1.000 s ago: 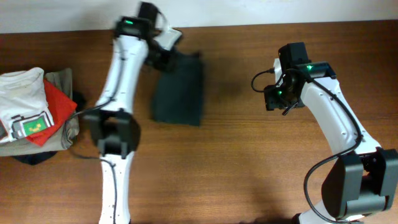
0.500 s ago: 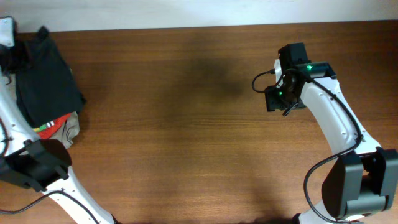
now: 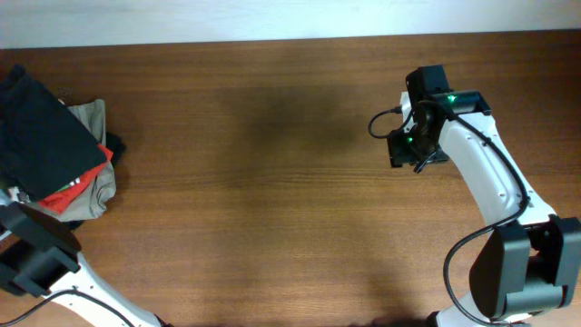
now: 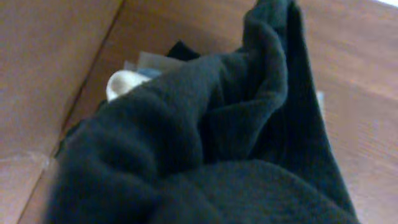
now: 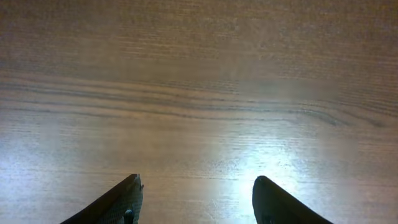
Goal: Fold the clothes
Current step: 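Grasp the folded black shirt with the left gripper and carry it left, then place the black shirt on top of the clothes stack and release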
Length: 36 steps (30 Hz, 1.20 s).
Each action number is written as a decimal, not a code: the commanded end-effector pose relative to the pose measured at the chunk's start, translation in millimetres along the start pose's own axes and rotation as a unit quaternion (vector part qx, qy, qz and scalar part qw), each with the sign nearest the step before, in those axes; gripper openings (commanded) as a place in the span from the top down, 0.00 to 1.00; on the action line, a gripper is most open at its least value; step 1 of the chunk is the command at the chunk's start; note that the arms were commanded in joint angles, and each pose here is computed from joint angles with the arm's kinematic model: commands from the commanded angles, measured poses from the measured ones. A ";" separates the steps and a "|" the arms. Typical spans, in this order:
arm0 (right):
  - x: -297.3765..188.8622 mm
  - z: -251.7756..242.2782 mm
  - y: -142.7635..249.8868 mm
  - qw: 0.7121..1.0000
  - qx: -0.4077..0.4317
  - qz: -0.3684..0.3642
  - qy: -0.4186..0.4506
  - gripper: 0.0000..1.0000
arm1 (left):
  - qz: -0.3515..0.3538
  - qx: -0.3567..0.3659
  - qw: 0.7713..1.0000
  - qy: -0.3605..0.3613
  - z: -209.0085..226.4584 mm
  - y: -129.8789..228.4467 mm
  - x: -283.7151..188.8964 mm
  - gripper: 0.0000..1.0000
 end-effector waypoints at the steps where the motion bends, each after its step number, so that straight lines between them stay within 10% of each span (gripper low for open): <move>1: -2.6 -3.9 -0.5 1.000 0.002 -0.001 0.010 0.39 | -0.040 -0.014 0.999 -0.022 26.4 -5.3 10.3 0.86; 3: -2.5 -3.9 0.8 1.000 0.002 0.002 0.010 0.39 | -0.066 -0.029 0.997 -0.039 46.0 -10.1 15.9 0.64; 4: -2.5 -3.8 1.1 1.000 0.002 0.002 0.009 0.39 | -0.085 -0.069 0.992 -0.056 62.3 -15.0 13.2 0.30; 6: -2.5 -3.7 1.5 1.000 0.002 0.003 0.009 0.39 | -0.097 -0.088 0.990 -0.059 67.9 -19.5 -1.3 0.02; 13: -2.5 -3.8 0.6 1.000 0.002 0.001 0.009 0.39 | -0.180 -0.018 0.979 0.094 -65.1 -45.6 -139.3 0.01; 24: -2.7 -1.6 7.9 1.000 0.014 0.019 0.003 0.39 | -0.027 -0.143 0.988 0.045 59.2 29.7 123.5 0.01; 27: -2.7 -1.4 9.6 1.000 0.014 0.023 0.003 0.39 | -0.018 -0.158 0.979 0.126 54.7 38.6 134.0 0.01; 34: -2.7 -1.6 8.7 1.000 0.014 0.021 0.003 0.33 | -0.130 -0.090 0.956 0.246 6.5 -35.5 21.7 0.01; 36: -2.6 0.2 4.9 1.000 0.014 0.011 -0.005 0.12 | -0.176 -0.050 0.958 0.222 -26.1 -60.3 -37.8 0.01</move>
Point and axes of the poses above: each gripper's point midway between its finger pads, its own x axis out along the fingers, its own z axis along the line the jaws close on, y = z × x, the point moved 4 cm from there along -x, back along the fingers, and after that the axes turned 11 degrees about -x, right-handed, at the moved point
